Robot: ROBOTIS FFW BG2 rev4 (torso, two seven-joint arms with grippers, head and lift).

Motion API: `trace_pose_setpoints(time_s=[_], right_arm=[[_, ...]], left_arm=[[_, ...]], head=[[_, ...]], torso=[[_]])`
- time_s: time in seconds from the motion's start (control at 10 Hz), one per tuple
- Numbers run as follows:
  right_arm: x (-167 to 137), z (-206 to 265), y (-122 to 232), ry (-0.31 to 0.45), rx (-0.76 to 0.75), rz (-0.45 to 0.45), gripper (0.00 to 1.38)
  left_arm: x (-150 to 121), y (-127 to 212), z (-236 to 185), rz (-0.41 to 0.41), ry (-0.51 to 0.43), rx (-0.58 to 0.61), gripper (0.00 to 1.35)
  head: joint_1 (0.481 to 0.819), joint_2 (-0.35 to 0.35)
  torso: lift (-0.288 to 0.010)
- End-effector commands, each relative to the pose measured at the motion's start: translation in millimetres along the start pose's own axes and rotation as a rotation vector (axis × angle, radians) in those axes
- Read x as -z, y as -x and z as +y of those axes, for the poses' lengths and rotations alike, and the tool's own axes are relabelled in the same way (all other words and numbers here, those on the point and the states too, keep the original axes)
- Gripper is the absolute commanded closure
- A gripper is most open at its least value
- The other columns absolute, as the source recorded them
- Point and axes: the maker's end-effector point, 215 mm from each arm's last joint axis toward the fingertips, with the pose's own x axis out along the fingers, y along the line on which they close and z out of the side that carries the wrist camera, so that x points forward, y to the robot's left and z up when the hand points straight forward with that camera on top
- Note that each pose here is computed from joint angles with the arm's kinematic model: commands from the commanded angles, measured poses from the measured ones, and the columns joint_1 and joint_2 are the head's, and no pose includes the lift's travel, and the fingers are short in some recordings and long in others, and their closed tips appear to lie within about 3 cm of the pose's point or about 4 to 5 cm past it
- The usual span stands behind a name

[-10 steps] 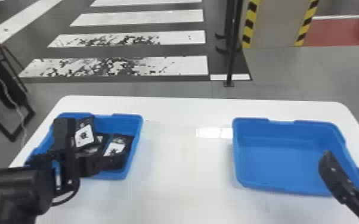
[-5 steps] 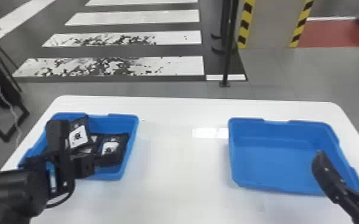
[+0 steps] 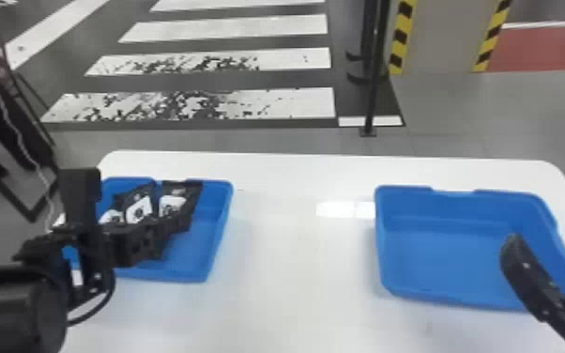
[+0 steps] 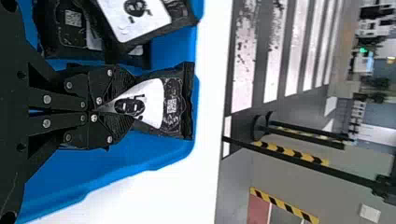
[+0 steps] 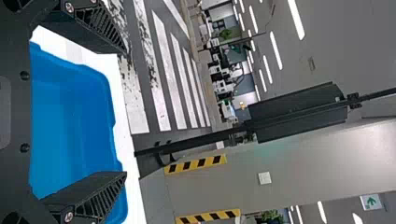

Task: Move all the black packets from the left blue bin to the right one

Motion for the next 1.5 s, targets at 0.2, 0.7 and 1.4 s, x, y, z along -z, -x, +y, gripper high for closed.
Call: trace_pose_setpoints(time_s=[0.2, 0.7, 1.4], right_arm=[[6, 61, -19, -0.085, -0.213, 0.039, 0.09], [11, 132, -44, -0.157, -0.458, 0.081, 0.09], [15, 158, -77, -0.188, -0.538, 0.077, 0.09]], left_arm=[[-45, 28, -101, -0.151, -0.048, 0.209, 1.20], [-33, 40, -244, -0.153, 0.001, 0.546, 1.20], [-35, 65, -336, -0.151, 0.016, 0.783, 1.20]], head=[[0.695, 0.119], [0.695, 0.020], [0.695, -0.075]], torso=[[-0.150], [-0.150], [-0.150]])
